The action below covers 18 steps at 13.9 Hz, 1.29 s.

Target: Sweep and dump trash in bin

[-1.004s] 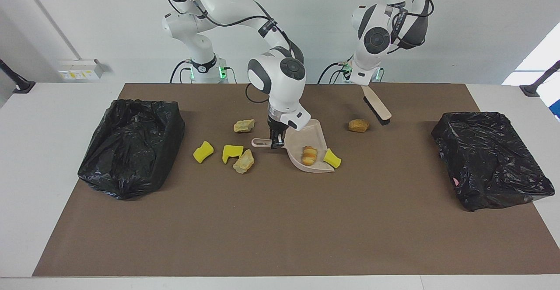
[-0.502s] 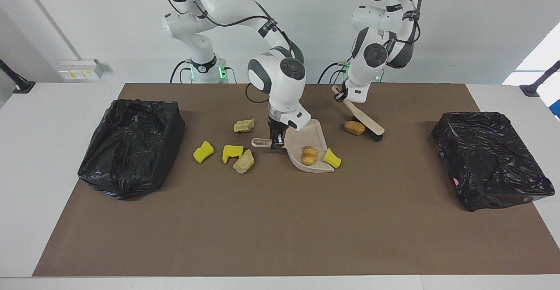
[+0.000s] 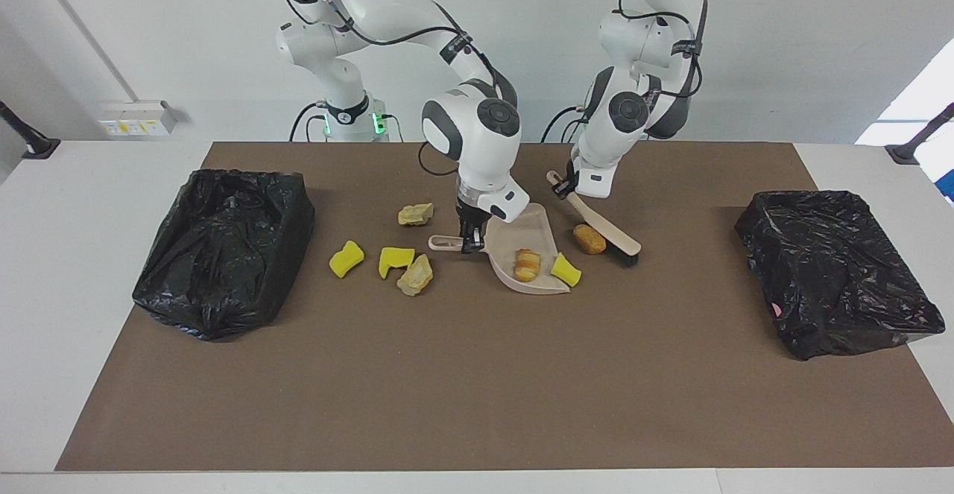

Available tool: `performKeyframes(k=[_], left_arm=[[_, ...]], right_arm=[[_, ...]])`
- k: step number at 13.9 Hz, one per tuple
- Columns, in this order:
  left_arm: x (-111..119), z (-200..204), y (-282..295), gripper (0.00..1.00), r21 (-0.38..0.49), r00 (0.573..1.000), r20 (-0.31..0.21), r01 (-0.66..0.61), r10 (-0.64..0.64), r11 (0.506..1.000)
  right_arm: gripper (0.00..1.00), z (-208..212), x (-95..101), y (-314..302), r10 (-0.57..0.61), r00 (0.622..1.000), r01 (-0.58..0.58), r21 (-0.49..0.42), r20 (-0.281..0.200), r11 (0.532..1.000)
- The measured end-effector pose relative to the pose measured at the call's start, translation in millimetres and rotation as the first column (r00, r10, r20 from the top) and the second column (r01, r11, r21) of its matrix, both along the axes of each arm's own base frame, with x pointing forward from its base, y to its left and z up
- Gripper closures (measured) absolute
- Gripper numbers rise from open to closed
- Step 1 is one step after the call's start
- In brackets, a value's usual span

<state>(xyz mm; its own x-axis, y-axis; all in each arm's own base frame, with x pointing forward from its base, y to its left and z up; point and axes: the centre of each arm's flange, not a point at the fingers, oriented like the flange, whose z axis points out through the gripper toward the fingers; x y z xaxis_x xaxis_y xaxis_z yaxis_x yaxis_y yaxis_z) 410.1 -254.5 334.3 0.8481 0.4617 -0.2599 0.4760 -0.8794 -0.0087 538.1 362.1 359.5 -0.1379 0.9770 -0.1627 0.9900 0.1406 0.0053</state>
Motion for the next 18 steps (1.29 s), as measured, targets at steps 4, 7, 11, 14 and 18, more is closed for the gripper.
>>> performKeyframes(k=[4,7,11,14,18], left_arm=[[-9,-1,-28,0.74,-0.063,0.949,0.066,0.312,-0.308,0.948],[-14,-2,-34,0.74,-0.079,0.909,0.075,0.415,-0.409,0.907],[-16,7,-41,0.74,-0.104,0.903,0.053,0.43,-0.427,0.897],[-15,28,-44,0.74,-0.129,0.89,-0.02,0.45,-0.456,0.883],[-10,64,-35,0.74,-0.146,0.888,-0.041,0.448,-0.458,0.882]], right_arm=[[0.69,0,-0.5,0,-0.003,1.0,0.003,0.0,0.0,1.0],[0.69,-1,-0.7,0,-0.005,1.0,0.005,-0.001,0.0,1.0],[0.69,-1,-0.7,0,-0.005,1.0,0.005,-0.001,0.0,1.0],[0.69,-1,-0.8,0,-0.006,1.0,0.006,-0.001,0.0,1.0],[0.69,-1,-0.5,-1,-0.009,1.0,0.009,-0.001,0.0,1.0]])
